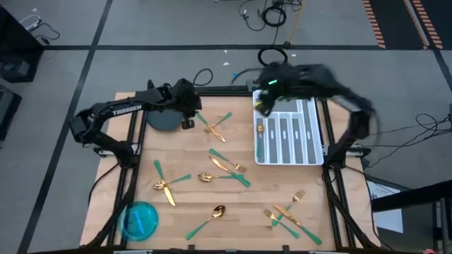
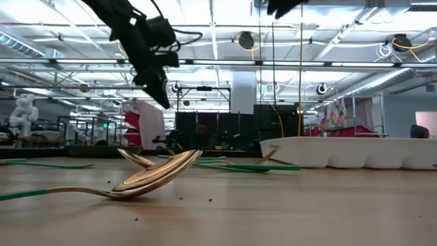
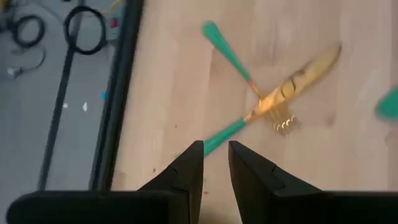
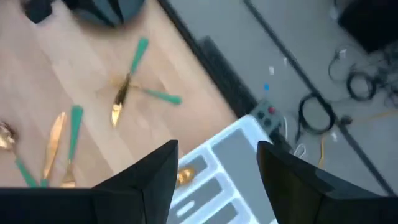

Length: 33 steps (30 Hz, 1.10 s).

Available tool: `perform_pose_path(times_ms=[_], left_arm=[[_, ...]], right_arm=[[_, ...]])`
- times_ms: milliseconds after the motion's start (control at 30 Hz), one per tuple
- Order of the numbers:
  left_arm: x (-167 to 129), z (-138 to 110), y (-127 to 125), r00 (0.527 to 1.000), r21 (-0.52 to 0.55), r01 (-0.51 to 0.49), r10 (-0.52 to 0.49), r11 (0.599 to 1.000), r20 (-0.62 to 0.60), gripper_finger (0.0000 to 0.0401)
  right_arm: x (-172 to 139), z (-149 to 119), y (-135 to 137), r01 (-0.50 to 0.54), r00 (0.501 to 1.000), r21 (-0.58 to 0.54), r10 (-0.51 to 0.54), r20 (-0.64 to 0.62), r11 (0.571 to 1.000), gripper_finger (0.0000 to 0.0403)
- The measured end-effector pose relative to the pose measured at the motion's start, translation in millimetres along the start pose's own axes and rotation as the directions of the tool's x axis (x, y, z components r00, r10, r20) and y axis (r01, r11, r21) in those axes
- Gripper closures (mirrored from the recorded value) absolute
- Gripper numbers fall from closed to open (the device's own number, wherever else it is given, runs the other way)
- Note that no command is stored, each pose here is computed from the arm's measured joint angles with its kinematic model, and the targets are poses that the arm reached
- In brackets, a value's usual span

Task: Sort silverware
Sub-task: Put the green knife into the silverware tray

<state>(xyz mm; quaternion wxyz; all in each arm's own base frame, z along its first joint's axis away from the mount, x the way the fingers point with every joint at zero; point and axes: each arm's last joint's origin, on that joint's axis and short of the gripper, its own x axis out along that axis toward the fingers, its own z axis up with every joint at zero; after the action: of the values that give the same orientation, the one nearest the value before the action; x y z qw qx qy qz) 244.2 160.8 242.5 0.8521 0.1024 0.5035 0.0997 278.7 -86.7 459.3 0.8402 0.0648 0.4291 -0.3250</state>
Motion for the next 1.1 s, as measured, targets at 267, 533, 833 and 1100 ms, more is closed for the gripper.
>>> perform_pose_path(times_ms=[267,533,833,1100], left_arm=[[57.7,-5.0,-2.3,0.992,0.062,0.103,-0.097,0.993,-0.085,0.0299],[66.8,-3.5,0.5,0.992,0.093,0.127,-0.124,0.988,-0.035,0.0299],[54.9,-0.3,17.2,0.977,0.076,0.146,-0.156,0.986,0.145,0.0299],[60.8,-17.4,24.9,0.979,0.177,0.177,-0.191,0.968,0.064,0.0299]], right_arm=[[-109.8,-54.9,-56.4,-0.032,0.982,0.159,0.001,0.191,0.987,0.019],[-89.0,-66.4,-35.0,-0.084,0.982,0.028,0.078,0.171,0.996,0.019],[-22.6,-114.1,1.8,-0.433,0.777,-0.11,0.432,0.458,0.895,0.019],[3.2,-152.3,2.7,-0.526,0.696,-0.042,0.459,0.552,0.849,0.019]])
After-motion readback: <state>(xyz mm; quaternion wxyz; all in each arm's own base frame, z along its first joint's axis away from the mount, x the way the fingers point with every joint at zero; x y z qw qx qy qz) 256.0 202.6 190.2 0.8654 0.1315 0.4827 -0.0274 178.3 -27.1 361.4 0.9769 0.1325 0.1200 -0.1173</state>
